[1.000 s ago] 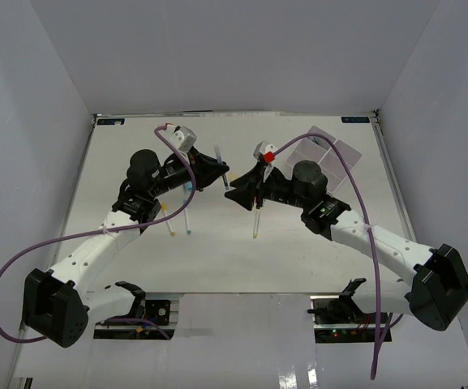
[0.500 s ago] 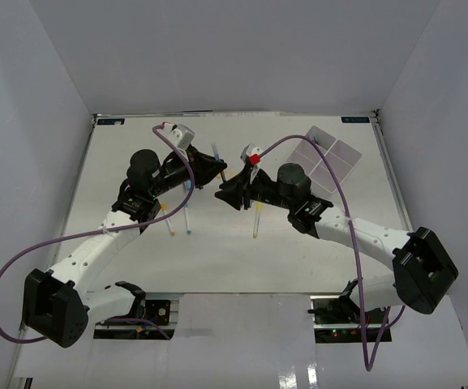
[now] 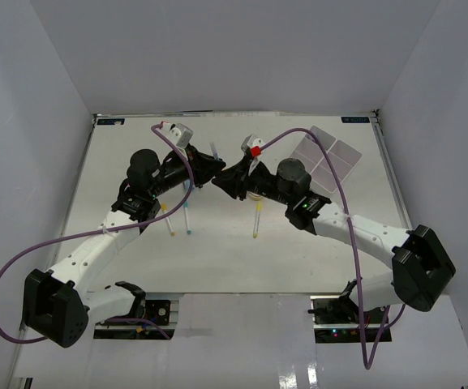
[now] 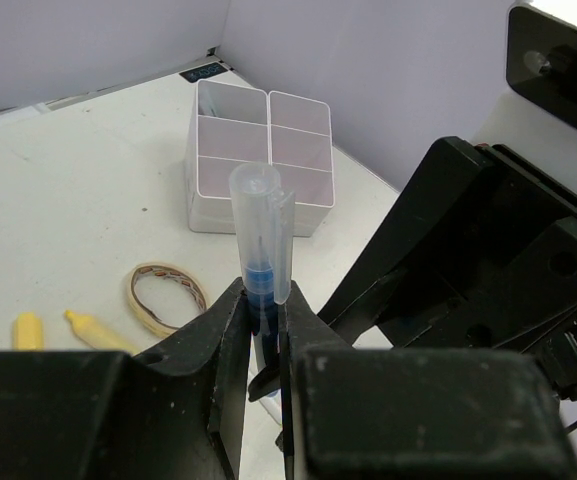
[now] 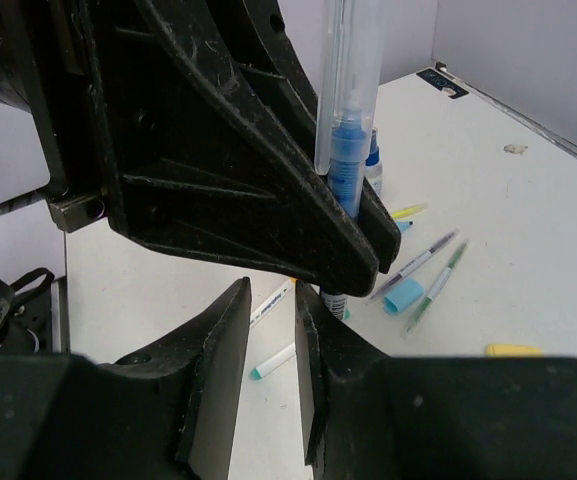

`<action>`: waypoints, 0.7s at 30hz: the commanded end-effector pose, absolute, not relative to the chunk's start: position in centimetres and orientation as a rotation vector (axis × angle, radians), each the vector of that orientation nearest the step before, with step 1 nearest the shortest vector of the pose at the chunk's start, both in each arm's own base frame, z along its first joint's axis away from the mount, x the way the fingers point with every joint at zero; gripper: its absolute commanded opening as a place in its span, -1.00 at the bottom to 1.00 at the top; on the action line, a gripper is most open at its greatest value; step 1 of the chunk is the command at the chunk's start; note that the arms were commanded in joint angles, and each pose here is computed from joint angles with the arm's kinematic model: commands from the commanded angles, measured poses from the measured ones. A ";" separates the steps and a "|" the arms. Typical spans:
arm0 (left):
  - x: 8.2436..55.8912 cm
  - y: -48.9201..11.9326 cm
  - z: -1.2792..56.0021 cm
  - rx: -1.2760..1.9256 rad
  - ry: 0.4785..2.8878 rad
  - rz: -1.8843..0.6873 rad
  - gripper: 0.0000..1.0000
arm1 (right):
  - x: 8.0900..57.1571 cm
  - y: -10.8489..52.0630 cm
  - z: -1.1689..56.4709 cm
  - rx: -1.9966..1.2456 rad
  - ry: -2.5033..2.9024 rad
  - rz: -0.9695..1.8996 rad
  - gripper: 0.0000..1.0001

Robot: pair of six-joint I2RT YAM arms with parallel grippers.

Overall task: Sort the stationery into containers
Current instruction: Close the pen cap on the pen.

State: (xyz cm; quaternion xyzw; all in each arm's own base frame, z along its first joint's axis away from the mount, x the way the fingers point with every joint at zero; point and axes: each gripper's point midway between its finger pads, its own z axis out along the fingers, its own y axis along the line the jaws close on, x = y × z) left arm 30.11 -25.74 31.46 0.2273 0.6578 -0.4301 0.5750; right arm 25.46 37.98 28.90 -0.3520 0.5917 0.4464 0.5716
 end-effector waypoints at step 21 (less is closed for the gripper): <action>30.0 -26.1 33.4 0.542 1.528 -1.038 -1.00 | 27.0 38.5 31.6 -0.754 1.302 0.993 -0.85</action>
